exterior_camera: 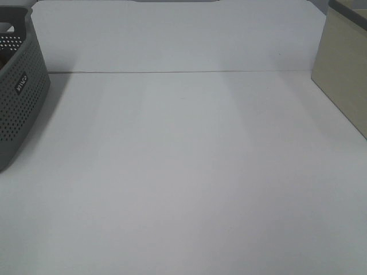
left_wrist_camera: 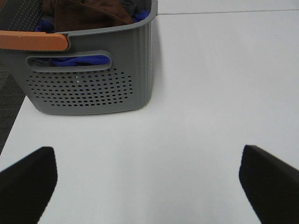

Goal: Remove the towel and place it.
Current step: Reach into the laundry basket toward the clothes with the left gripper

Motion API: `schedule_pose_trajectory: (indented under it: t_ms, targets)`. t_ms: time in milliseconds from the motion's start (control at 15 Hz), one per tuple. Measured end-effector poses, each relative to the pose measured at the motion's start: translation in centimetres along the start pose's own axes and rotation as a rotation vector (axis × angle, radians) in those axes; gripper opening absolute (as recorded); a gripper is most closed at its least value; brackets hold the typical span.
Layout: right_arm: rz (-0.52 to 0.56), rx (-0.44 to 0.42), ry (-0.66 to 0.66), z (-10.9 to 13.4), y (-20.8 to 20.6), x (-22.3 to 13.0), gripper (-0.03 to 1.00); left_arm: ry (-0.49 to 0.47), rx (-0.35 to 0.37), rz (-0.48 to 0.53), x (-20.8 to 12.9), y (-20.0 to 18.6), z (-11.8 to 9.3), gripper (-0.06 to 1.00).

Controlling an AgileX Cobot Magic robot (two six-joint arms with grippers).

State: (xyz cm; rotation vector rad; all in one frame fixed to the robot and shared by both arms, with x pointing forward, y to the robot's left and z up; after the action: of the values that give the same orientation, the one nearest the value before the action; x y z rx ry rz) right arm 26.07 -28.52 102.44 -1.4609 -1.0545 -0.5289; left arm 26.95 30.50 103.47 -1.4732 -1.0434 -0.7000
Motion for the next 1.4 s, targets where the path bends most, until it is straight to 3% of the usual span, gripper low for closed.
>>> schedule_pose_trajectory:
  t_ms: [1400]
  targets:
    - [0.0,0.0,0.0,0.0,0.0,0.0,0.78,0.0,0.0,0.0,0.0,0.0,0.0,0.99]
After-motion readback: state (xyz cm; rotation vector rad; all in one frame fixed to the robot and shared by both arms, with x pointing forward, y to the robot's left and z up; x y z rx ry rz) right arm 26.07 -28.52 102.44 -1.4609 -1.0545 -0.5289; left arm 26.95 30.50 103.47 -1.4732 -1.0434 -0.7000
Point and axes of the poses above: a point on each arm's last joint axis where the gripper is mounted, y pointing out along that axis toward the gripper, z along the wrist's bending axis when the last joint is at zero, x = y × z, the point moved 4 cm from there along y, pointing out along that axis toward the gripper, and after that the axes turned 12 degrees about -y, right-handed, at the moved point
